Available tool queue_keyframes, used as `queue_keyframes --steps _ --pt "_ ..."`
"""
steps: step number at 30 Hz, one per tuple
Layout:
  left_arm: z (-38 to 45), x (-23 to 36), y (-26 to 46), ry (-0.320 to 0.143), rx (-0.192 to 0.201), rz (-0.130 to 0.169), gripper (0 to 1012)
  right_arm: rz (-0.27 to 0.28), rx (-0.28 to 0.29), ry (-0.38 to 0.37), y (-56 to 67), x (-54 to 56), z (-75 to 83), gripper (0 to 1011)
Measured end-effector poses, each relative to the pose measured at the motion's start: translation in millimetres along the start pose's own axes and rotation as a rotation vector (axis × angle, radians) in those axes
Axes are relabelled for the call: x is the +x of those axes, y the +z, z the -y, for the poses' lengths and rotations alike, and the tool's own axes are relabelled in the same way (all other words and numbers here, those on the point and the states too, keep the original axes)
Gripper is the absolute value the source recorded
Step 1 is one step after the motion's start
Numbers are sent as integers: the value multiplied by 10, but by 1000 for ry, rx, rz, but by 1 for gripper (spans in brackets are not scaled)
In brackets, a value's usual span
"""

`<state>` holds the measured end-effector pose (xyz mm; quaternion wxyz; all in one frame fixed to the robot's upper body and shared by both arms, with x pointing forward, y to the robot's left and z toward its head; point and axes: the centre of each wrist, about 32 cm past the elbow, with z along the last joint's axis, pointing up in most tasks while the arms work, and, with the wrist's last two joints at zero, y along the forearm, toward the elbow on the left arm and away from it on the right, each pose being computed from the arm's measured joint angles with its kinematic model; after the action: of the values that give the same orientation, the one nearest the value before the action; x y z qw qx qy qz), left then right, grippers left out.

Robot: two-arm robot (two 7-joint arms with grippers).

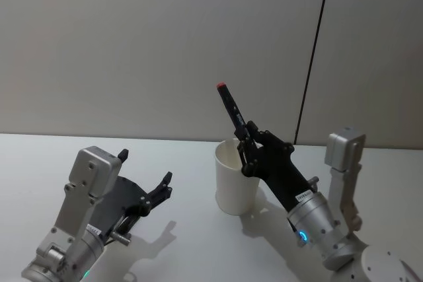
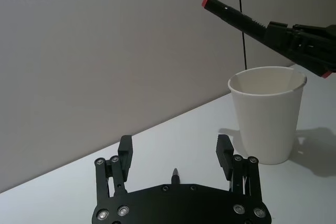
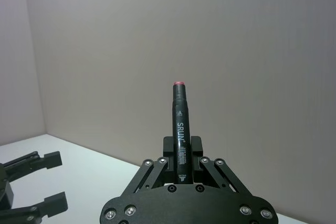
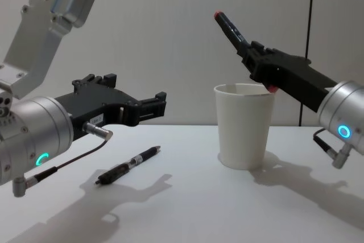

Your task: Place the pen into the pen holder.

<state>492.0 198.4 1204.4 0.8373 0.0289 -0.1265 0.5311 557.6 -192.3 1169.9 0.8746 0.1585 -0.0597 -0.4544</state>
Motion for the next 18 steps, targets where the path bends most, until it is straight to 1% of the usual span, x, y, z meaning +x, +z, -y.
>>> queue_keyframes --steps 9,18 --pt "0 0 0 0 0 0 1003 13 1 -11 -72 -19 -86 181" --pt "0 0 0 0 0 0 1003 19 8 -20 -111 -29 -129 181"
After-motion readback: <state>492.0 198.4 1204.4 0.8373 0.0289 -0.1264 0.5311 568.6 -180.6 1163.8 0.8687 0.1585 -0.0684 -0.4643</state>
